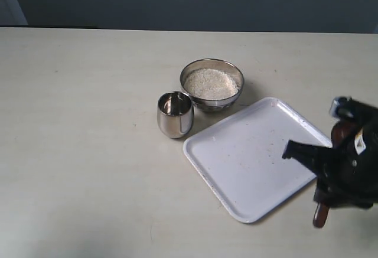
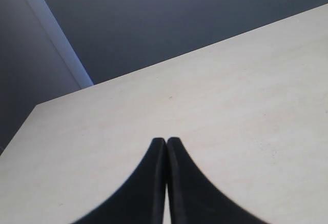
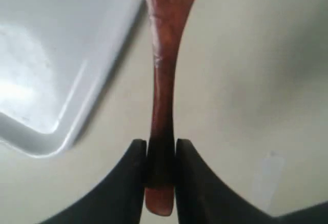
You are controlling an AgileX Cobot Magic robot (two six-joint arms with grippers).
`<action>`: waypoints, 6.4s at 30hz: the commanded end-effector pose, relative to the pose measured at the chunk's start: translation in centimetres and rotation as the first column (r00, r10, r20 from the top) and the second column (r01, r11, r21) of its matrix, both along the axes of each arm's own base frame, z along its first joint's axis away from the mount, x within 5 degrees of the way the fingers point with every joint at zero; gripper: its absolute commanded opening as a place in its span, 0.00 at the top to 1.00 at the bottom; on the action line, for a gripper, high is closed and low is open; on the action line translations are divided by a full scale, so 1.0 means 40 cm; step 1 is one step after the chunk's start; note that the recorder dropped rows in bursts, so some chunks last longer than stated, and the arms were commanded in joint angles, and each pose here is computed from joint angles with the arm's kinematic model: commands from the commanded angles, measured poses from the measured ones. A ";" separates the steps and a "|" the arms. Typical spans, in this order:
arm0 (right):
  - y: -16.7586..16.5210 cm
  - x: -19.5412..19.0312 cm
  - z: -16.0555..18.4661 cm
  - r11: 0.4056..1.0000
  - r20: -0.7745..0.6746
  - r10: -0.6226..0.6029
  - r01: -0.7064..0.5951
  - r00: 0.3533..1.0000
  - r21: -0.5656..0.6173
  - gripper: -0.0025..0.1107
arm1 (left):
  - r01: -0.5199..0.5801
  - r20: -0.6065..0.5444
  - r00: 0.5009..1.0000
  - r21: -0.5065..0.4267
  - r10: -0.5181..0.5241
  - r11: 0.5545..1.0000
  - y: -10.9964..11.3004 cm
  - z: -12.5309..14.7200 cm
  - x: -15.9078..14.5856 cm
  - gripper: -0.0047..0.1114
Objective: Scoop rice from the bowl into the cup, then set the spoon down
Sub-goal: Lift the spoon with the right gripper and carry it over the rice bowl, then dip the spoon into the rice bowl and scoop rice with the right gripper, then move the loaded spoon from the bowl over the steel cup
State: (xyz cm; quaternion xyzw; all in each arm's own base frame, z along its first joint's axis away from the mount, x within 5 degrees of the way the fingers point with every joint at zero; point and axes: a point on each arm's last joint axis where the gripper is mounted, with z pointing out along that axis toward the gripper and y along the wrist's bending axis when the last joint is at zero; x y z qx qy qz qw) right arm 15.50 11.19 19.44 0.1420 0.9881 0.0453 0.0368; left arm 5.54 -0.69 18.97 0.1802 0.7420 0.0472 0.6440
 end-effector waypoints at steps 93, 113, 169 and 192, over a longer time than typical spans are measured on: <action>0.395 0.500 -0.134 -0.668 -0.733 0.625 -0.671 -0.269 -0.323 0.99 | 0.009 0.013 1.000 -0.013 -0.009 1.000 -0.001 0.005 -0.001 0.96; 0.409 0.501 -0.084 -0.548 -0.605 0.746 -0.773 -0.279 -0.320 0.99 | 0.009 0.013 1.000 -0.012 -0.009 1.000 -0.001 0.005 -0.001 0.96; 0.335 0.538 -0.068 -0.222 -0.384 0.915 -0.948 -0.122 -0.230 0.99 | 0.009 0.013 1.000 -0.012 -0.009 1.000 -0.001 0.005 -0.001 0.96; 0.339 0.526 -0.023 -0.188 -0.325 0.940 -0.950 -0.100 -0.250 0.99 | 0.009 0.013 1.000 -0.012 -0.009 1.000 -0.001 0.005 -0.001 0.96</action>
